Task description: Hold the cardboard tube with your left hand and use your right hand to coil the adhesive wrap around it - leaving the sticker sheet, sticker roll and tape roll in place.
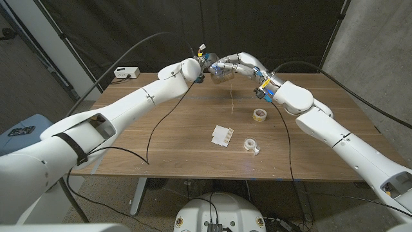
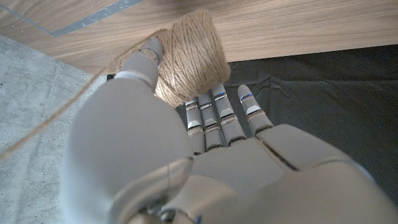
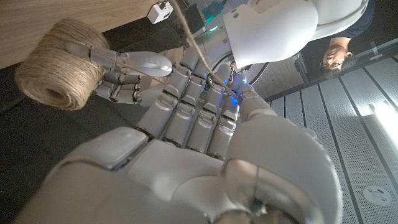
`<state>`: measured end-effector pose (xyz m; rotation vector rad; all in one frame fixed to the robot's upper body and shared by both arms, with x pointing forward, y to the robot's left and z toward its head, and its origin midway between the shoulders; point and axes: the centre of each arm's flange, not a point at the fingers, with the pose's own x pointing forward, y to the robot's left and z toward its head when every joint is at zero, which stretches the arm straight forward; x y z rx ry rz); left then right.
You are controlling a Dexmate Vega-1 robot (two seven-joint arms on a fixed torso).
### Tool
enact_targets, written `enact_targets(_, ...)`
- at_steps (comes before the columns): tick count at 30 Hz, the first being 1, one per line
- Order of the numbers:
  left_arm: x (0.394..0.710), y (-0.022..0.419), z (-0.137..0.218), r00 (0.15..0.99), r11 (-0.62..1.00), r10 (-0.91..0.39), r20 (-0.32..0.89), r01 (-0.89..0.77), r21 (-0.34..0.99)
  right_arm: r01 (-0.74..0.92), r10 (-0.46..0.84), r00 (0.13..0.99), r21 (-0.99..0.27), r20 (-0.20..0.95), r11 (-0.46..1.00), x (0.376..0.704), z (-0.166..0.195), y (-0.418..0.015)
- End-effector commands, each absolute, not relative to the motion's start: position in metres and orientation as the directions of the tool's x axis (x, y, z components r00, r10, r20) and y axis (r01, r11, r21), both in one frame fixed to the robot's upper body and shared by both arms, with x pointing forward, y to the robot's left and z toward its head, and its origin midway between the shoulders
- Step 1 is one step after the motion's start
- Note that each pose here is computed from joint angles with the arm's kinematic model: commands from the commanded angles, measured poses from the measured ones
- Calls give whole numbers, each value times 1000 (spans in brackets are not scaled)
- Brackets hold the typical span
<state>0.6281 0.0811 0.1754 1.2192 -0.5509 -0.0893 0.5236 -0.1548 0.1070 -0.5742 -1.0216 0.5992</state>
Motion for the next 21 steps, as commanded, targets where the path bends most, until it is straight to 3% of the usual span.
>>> enact_targets(1,625,73,169,857,332,-365,364,-245,911,-179,688,356,-677,632,714,515,120,-148)
enact_targets(21,622,63,160,844,307,-402,355,-241,921,-146,670,347,-667,657,730,513,137,-151)
